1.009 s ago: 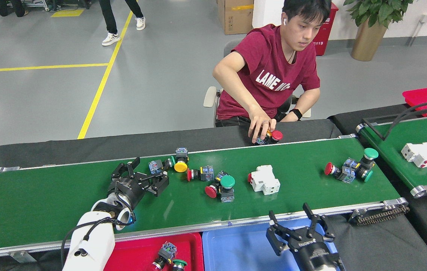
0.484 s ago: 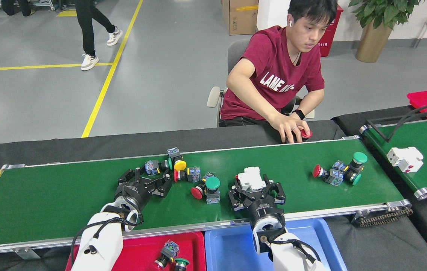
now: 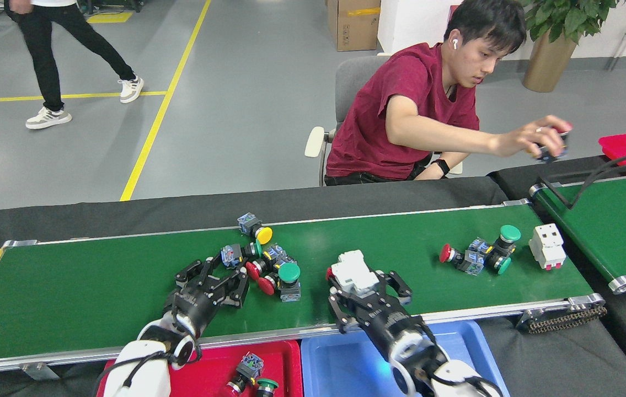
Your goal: Pick switch part from conveyor to tray
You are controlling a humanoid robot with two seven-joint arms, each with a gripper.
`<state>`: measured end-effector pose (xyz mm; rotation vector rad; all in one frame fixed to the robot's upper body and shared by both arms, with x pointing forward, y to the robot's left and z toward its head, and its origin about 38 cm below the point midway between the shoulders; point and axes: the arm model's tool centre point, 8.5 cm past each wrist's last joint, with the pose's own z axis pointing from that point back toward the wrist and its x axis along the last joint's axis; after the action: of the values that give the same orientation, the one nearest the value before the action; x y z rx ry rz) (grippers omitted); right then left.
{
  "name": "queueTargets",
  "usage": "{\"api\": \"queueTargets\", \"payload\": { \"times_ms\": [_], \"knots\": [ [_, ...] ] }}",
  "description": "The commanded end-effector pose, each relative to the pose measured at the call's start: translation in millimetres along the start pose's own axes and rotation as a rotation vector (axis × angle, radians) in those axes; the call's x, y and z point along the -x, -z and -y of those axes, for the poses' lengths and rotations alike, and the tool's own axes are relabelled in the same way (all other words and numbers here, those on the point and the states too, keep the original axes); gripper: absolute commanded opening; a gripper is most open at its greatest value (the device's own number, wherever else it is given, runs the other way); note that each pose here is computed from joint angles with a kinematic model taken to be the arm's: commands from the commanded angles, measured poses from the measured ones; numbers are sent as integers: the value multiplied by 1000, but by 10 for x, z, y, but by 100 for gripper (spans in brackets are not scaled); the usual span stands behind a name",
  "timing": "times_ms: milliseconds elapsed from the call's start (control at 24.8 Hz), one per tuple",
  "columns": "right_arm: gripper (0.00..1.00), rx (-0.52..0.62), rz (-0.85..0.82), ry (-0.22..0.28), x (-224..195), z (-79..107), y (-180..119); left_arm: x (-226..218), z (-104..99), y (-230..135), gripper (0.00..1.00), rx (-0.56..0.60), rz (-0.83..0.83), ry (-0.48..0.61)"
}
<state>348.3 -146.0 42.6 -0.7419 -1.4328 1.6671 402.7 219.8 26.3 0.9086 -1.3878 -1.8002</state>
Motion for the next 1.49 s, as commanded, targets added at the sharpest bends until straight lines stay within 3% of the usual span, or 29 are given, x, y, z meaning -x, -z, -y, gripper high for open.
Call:
{"api": "queueTargets", "payload": {
  "times_ms": [0,121,202,283,323,363,404,444,484,727,848,929,1090,1252,1373,1453],
  "knots": [
    [11,29,73,-33,24,76,-269,-20,-139,-255,17,-53,82,36],
    [12,13,48,-57,242,-110,-788,-63,-79,-652,21,-50,140,41],
    [13,-15,19,-66,370,-249,-1042,-83,-45,-875,30,-47,160,39],
    [14,1,-17,-79,514,-268,-1203,-70,-69,-1086,47,-55,123,50],
    [16,-4,-35,-83,575,-284,-1271,-111,-66,-1185,66,-53,114,52],
    [24,-22,-48,-73,579,-353,-1355,-126,-67,-1273,96,-52,101,54],
    [42,-32,-56,-68,578,-390,-1394,-144,-68,-1324,100,-57,90,48],
    [91,-42,-73,-63,591,-403,-1403,-203,-54,-1369,100,-58,91,38],
    [99,-45,-86,-62,616,-406,-1420,-261,-18,-1431,100,-52,91,25],
    [100,-26,-89,-53,608,-363,-1427,-437,184,-1669,100,-17,41,-56],
    [99,68,-128,-29,622,-154,-1282,-99,248,-1866,100,-36,-300,-117],
    [98,169,-184,13,644,82,-1010,55,352,-2110,100,-8,-471,-137],
    [98,276,-364,58,864,452,-527,-88,506,-2464,100,44,-513,-185],
    [98,207,-348,164,630,583,-8,-106,469,-2372,100,25,-498,-188],
    [98,241,-311,139,546,705,-42,-34,397,-2262,100,-5,-528,-182],
    [98,223,-298,150,465,544,-245,-42,370,-2169,100,-14,-555,-187]
  ]
}}
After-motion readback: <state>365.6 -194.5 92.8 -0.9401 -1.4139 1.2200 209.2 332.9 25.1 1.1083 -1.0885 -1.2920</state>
